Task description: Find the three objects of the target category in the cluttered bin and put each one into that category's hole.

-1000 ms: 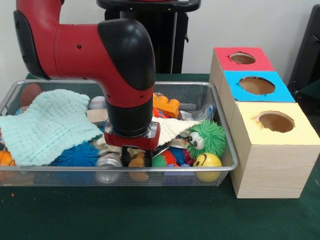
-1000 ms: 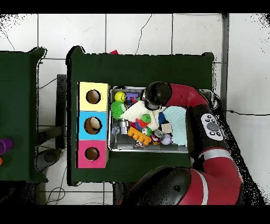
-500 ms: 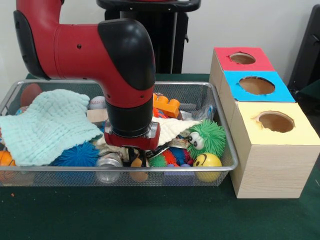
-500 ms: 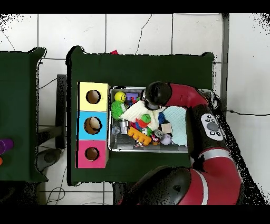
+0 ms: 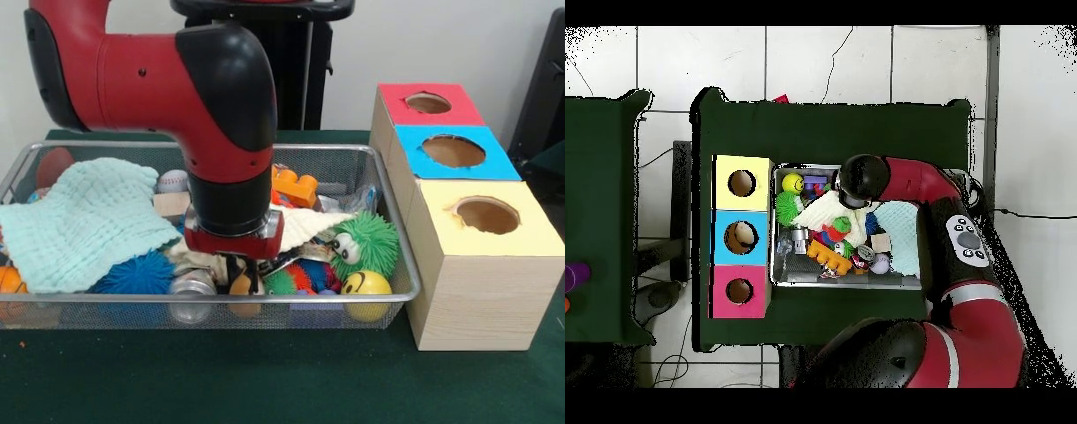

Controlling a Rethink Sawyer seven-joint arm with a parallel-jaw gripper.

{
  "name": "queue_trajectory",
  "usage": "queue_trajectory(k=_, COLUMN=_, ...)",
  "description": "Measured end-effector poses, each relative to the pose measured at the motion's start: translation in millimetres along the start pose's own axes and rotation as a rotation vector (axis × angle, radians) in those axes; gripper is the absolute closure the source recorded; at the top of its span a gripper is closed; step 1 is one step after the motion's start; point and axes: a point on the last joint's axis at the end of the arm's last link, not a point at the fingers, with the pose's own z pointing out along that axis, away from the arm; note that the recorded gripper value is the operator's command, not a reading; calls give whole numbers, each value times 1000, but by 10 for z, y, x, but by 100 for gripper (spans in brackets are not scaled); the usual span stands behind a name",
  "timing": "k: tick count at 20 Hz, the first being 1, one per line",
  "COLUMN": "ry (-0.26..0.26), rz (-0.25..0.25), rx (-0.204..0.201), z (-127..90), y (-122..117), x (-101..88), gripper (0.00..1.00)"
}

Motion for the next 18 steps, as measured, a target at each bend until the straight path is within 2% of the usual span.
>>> queue_trajectory(k=2, ry=-8, rz=-6, rx=5, z=-94, y=21, x=-3, gripper=100)
queue_trajectory(k=4, ry=-18, rz=-18, rx=15, z=-280, y=66, x=-9, gripper=100)
queue_trajectory(k=5, ry=-27, rz=-28, rx=23, z=-519, y=132, x=-29, gripper=100)
queue_trajectory(k=14, ry=-51, rz=-51, rx=52, z=-1588, y=438, x=-63, gripper=100)
queue_trajectory(k=15, ry=-63, rz=-53, rx=55, z=-1758, y=491, x=-72, gripper=100)
queue_trajectory(k=16, ry=-69, rz=-55, rx=56, z=-1827, y=512, x=-77, gripper=100)
queue_trajectory(k=18, ry=-105, rz=-63, rx=61, z=-2095, y=613, x=-97, gripper=100)
